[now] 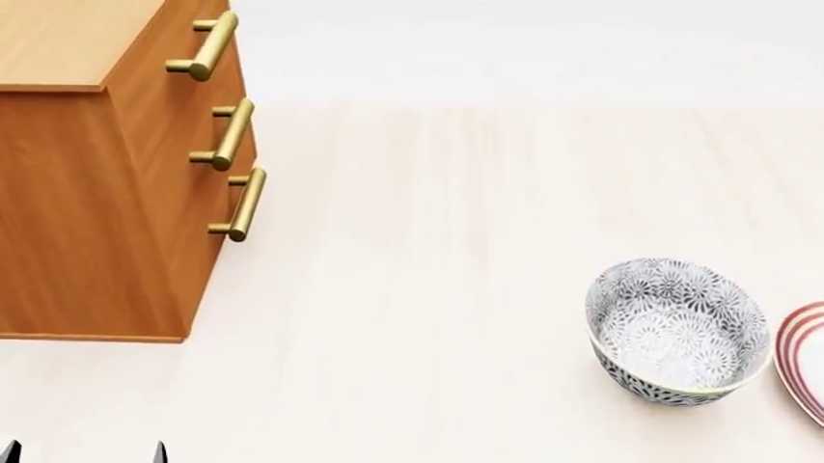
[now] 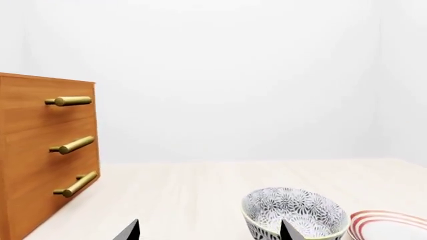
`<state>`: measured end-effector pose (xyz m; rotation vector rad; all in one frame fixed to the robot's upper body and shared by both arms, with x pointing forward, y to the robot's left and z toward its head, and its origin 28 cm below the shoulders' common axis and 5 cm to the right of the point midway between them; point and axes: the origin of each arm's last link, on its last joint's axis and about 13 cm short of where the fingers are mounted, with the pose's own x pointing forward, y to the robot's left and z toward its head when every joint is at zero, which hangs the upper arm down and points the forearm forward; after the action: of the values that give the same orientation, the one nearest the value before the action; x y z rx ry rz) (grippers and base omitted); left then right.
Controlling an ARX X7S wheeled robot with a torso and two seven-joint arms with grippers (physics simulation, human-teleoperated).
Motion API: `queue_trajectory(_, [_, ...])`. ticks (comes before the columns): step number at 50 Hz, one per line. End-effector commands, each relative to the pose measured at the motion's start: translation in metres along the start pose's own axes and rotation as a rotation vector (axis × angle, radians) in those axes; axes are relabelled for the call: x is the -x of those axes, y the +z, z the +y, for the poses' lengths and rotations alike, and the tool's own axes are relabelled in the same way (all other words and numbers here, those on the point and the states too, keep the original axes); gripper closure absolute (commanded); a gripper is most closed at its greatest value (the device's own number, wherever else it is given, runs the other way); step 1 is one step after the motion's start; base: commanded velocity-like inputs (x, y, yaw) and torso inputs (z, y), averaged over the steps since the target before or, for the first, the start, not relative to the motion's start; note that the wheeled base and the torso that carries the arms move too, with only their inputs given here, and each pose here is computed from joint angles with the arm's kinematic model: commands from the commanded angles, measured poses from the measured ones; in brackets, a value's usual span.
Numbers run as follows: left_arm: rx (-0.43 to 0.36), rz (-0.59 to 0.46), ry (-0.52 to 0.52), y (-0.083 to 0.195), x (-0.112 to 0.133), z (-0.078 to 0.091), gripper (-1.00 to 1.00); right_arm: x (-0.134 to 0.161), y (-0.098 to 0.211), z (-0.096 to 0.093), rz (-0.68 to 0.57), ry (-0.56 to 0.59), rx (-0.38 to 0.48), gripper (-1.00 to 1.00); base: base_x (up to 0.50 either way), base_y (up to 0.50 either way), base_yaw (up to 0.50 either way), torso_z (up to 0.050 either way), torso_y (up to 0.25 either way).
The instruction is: Put the bowl on top of the cabinet.
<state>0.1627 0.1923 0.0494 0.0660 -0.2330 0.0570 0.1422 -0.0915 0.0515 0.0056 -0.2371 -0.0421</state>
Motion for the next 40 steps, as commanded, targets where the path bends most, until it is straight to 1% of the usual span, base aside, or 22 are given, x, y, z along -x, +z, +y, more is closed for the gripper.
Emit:
queue_trajectory(1, [0.0, 0.002, 0.003, -0.0005, -0.0011, 0.0006, -1.0, -0.0005, 0.0, 0.0001, -0.003, 0.0, 0.0, -1.0, 0.33, 0.0, 0.0, 0.0, 0.0])
queue_trajectory(35, [-0.001, -0.003, 0.003, 0.0003, -0.0002, 0.0008, -1.0, 0.0003, -0.0003, 0.0004, -0.009, 0.005, 0.003, -1.0, 0.32, 0.0, 0.0, 0.0, 0.0])
queue_trajectory(40, [-0.001, -0.004, 0.002, 0.0004, 0.0, 0.0009, -1.0, 0.0002, -0.0004, 0.0008, -0.01, -0.009, 0.009, -1.0, 0.29, 0.0, 0.0, 0.0, 0.0])
